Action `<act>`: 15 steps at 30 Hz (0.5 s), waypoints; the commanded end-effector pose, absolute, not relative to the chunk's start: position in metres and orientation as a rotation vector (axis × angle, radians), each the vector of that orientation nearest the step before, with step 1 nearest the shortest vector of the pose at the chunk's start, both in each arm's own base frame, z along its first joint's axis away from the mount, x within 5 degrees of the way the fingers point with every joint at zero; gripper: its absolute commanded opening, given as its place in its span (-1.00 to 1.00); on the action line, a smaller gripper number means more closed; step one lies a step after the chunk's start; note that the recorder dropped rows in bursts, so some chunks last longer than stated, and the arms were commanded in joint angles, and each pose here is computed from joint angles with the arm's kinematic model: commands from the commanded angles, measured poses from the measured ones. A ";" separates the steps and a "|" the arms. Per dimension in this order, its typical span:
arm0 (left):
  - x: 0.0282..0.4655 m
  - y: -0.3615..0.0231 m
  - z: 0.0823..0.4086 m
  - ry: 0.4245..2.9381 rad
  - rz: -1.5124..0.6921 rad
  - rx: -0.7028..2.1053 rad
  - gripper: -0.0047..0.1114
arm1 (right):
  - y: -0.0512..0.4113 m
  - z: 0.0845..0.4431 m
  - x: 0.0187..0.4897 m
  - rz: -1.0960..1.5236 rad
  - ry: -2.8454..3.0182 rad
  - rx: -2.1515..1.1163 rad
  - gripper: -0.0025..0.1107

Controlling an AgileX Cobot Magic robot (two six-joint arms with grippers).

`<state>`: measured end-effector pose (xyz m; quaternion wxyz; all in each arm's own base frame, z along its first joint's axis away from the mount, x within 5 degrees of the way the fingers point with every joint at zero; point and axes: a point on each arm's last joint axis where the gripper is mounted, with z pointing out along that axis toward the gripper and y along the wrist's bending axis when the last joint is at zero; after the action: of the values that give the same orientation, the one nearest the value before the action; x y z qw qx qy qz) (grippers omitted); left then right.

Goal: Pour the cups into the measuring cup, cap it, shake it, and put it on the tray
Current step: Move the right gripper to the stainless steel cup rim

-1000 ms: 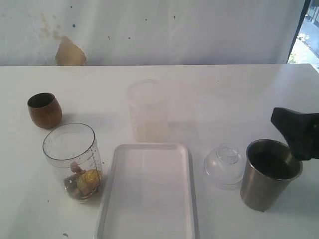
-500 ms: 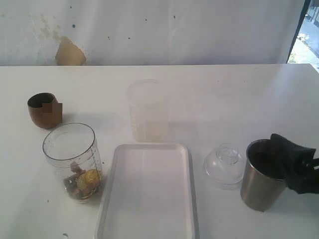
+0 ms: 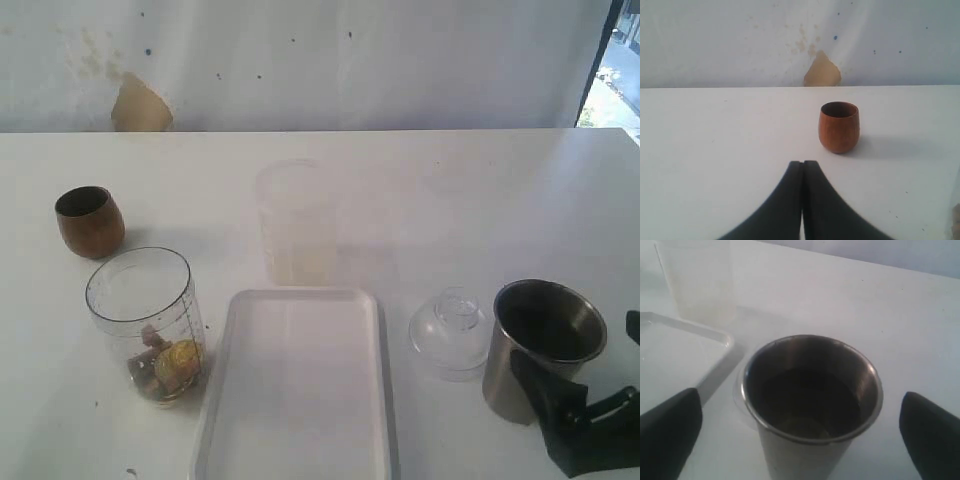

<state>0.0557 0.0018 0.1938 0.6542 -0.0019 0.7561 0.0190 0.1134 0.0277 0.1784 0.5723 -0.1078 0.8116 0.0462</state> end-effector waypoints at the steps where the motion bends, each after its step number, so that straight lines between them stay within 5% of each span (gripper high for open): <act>1: 0.055 0.002 0.192 1.717 0.043 -0.010 -0.92 | 0.027 0.179 0.115 0.086 1.863 -0.255 0.90; 15: 0.055 0.002 0.192 1.717 0.043 -0.010 -0.92 | 0.030 0.172 0.123 0.093 1.889 -0.251 0.90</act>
<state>0.0557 0.0018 0.1938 0.6542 -0.0019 0.7561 0.0190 0.1215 0.0290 0.1751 0.5787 -0.1055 0.8077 0.0395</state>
